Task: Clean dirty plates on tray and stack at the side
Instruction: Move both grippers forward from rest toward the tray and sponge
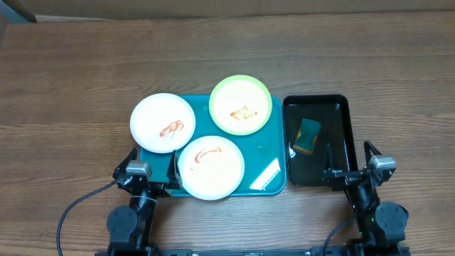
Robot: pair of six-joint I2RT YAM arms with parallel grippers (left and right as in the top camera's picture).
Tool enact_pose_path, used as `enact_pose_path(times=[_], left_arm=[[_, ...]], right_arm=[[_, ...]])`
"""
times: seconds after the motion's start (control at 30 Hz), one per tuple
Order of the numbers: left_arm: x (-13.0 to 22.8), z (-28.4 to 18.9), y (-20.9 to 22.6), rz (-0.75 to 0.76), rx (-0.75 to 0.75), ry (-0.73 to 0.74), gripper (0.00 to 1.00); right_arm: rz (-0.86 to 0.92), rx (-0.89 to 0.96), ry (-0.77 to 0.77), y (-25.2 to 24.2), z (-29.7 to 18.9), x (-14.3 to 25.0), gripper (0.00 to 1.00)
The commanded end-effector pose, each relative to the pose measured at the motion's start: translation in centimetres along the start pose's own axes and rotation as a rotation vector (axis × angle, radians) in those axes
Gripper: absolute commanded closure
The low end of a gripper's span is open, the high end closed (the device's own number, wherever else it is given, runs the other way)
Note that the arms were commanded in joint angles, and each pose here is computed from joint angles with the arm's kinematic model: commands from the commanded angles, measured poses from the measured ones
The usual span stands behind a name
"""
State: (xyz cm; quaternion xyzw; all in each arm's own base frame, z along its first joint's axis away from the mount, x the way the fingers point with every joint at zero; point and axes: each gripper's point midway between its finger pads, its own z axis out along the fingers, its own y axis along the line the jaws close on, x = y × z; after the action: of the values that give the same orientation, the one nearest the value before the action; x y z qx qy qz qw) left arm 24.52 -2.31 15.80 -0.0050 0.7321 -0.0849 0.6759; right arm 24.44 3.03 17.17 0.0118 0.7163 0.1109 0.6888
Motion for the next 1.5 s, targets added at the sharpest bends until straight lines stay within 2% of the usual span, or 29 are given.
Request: enact_pose_path(times=[0.0,1.17,1.37,1.47], left_arm=[[0.1,0.0,-0.1,0.021,0.009,-0.001,0.0],[0.1,0.0,-0.2,0.017,0.012,-0.001,0.0],[-0.2,-0.1,-0.6,-0.08,0.036,0.0,0.0],[-1.1,-0.8,-0.7,-0.083,0.027,0.04,0.0]], right_arm=[[-0.004,0.003,-0.006,-0.1,0.0,0.1,0.0],[0.002,0.002,-0.006,-0.1,0.0,0.1,0.0],[0.003,-0.039,-0.001,0.6,0.0,0.1,0.0],[0.136,-0.039,0.046,0.8,-0.4,0.1,0.0]])
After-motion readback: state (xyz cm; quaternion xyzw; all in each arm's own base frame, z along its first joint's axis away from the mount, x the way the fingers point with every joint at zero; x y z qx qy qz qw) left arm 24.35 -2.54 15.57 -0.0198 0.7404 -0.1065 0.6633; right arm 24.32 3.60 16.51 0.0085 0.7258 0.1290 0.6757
